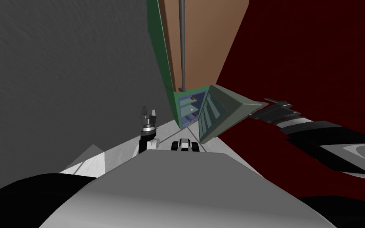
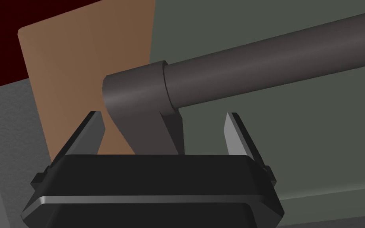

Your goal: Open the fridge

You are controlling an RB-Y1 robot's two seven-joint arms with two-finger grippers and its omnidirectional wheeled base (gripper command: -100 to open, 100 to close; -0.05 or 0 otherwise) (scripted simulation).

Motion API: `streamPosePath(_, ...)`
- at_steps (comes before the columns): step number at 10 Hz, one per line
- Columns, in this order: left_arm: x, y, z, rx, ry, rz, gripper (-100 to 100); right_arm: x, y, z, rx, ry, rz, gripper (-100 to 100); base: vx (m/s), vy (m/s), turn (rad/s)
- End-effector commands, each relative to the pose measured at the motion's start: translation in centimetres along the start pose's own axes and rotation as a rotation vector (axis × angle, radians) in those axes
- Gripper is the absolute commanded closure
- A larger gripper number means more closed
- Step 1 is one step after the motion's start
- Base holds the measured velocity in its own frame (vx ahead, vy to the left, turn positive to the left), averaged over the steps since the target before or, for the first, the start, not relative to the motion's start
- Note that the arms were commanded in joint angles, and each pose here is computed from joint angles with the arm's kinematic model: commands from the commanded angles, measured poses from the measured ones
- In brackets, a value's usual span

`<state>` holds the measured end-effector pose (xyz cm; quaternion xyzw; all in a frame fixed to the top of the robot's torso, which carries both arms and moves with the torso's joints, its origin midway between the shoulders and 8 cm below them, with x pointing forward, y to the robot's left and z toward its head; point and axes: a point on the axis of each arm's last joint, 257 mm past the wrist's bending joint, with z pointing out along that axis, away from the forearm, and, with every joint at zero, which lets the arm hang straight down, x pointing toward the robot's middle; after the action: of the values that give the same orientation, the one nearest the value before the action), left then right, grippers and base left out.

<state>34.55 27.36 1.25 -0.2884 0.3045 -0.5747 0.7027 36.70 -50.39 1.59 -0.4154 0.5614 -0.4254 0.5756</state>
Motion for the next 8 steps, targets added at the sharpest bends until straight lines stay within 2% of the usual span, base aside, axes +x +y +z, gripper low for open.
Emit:
streamPosePath(1,0.0,0.0,0.0,0.000,0.000,0.000,0,2.4,-0.9,-0.5,0.044,0.070,-0.077,-100,0.034,0.121,-0.010)
streamPosePath(3,0.0,0.0,0.0,0.000,0.000,0.000,0,2.0,-0.8,-0.5,0.036,0.057,-0.063,-100,0.008,0.035,-0.006)
streamPosePath(4,0.0,0.0,0.0,0.000,0.000,0.000,0,2.0,-0.8,-0.5,0.035,0.057,-0.062,100,0.001,0.005,0.001)
streamPosePath(5,0.0,0.0,0.0,0.000,0.000,0.000,0,0.9,-0.6,-0.2,0.028,0.029,-0.062,100,-0.035,-0.159,0.056)
streamPosePath(8,0.0,0.0,0.0,0.000,0.000,0.001,0,-0.8,-0.3,0.2,0.016,-0.013,-0.062,100,-0.033,-0.262,0.066)
